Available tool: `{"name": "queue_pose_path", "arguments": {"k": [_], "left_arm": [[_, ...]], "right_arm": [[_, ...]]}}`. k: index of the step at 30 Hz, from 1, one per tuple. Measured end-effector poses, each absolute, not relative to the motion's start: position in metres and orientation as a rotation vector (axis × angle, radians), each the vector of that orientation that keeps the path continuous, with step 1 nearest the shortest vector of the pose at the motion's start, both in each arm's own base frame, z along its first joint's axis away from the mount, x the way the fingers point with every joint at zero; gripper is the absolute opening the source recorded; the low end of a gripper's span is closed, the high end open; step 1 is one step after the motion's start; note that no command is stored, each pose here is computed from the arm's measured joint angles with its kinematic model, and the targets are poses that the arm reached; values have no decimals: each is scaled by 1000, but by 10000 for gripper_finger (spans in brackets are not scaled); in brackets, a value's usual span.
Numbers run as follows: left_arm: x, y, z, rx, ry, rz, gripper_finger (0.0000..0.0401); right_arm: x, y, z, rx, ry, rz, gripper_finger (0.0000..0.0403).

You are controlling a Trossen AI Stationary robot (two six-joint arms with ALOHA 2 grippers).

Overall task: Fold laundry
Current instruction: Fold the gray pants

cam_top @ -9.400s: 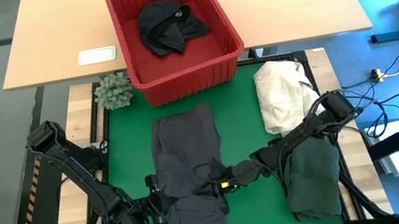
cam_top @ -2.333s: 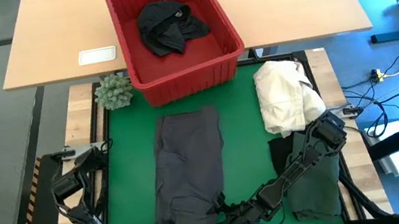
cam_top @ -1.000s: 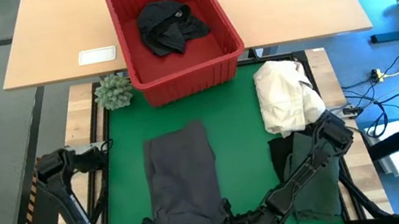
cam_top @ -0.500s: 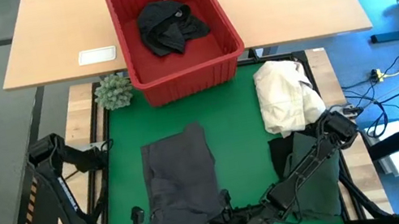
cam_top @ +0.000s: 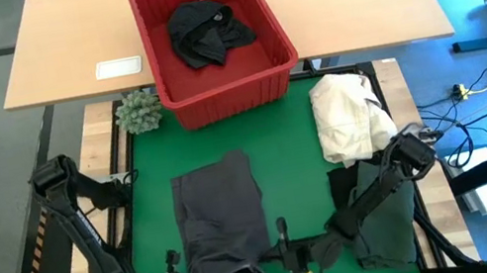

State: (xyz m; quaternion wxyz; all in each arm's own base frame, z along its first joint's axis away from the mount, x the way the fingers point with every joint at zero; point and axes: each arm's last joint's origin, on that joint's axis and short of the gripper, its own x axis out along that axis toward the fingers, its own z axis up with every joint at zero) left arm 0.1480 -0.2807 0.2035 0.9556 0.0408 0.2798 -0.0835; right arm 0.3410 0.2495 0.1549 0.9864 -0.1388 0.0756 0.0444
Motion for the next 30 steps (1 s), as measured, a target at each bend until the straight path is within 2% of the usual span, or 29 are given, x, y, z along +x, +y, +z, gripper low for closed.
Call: {"name": "queue_pose_path", "arguments": {"k": [6, 11, 21, 30], "left_arm": [[140, -254, 238, 27, 425, -45, 24], [135, -222, 249, -57, 376, 17, 24], [128, -148, 221, -193, 380, 160, 24], [121, -103, 193, -257, 367, 302, 24]], "right_arm": [[343, 219, 168, -243, 107, 12, 0], [351, 192, 173, -209, 69, -56, 0], [359, 150, 162, -167, 76, -148, 0], [370, 108, 157, -162, 113, -359, 0]]}}
